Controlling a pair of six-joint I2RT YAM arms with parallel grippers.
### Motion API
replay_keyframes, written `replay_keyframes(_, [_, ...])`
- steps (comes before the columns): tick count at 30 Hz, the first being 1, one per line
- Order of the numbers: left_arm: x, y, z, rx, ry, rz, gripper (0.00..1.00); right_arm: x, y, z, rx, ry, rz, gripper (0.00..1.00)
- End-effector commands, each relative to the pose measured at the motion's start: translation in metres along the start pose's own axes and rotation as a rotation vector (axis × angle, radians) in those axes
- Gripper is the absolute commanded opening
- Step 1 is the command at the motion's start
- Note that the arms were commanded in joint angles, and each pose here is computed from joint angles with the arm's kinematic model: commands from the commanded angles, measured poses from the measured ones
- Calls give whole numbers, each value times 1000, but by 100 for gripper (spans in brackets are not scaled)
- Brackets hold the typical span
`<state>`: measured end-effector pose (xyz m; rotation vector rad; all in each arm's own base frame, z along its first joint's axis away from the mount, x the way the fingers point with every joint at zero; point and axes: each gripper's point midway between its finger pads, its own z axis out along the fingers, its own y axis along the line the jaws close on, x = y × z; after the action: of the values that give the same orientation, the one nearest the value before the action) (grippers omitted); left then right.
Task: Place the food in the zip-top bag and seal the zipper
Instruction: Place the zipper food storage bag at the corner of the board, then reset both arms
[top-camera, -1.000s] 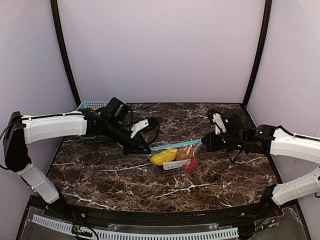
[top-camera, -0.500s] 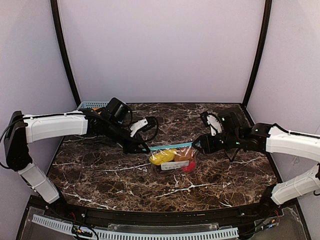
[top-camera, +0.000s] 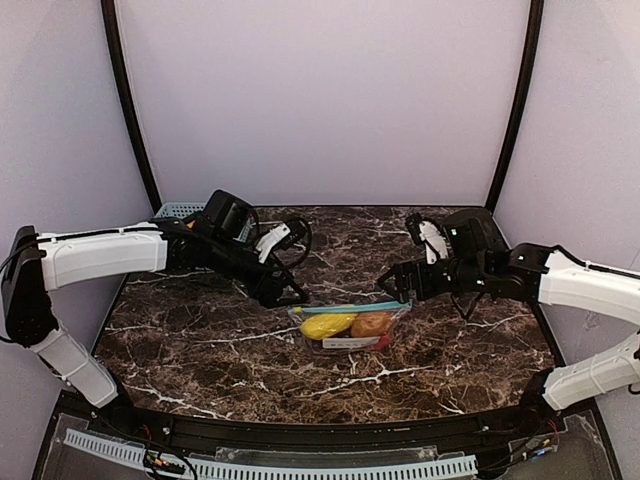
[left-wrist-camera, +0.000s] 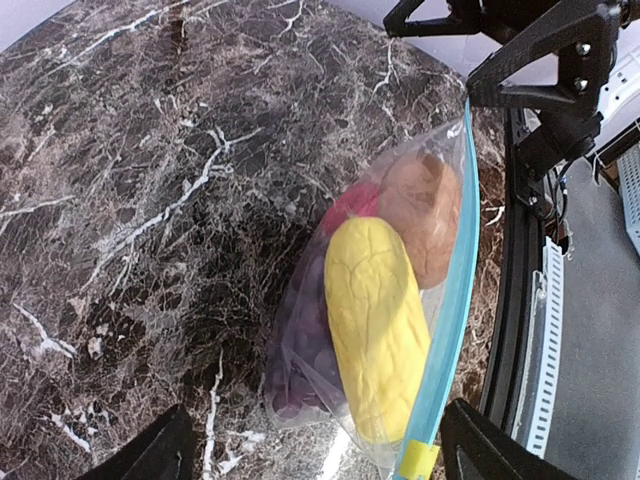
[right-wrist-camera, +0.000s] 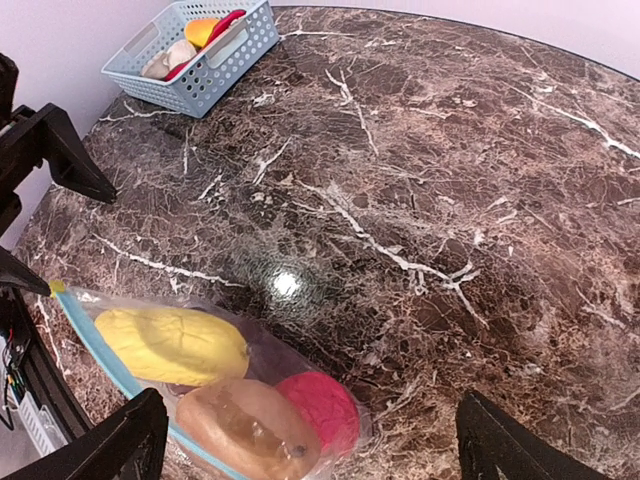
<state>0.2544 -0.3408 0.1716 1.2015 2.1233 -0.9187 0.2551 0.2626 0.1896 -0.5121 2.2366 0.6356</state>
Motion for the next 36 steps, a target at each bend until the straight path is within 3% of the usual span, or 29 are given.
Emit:
replay_keyframes(1, [-25,-9,-26,-3,-114,-19,86,-23,-5,-10,48,-68,27,99])
replay_keyframes(6, [-32,0,-42,-64,-183,-83,89,-29,-14,-12,74,-86,64,99])
replay_keyframes(12, [-10,49,-60,-242,-214,-248,90,-19,-43,-2,114,-46,155,99])
replay_keyframes(19, [35,109,-97,-452,-286,-460,90,-6,-82,-1,160,-19,247,99])
replay_keyframes(26, [91,155,-167,-682,-397,-613,93,2,-131,-20,238,-52,332,99])
replay_keyframes(33, [117,159,-243,-930,-488,-649,99,-9,-155,-58,317,-162,296,99])
replay_keyframes(36, [115,148,-252,-938,-469,-641,99,-22,-154,-81,350,-250,230,99])
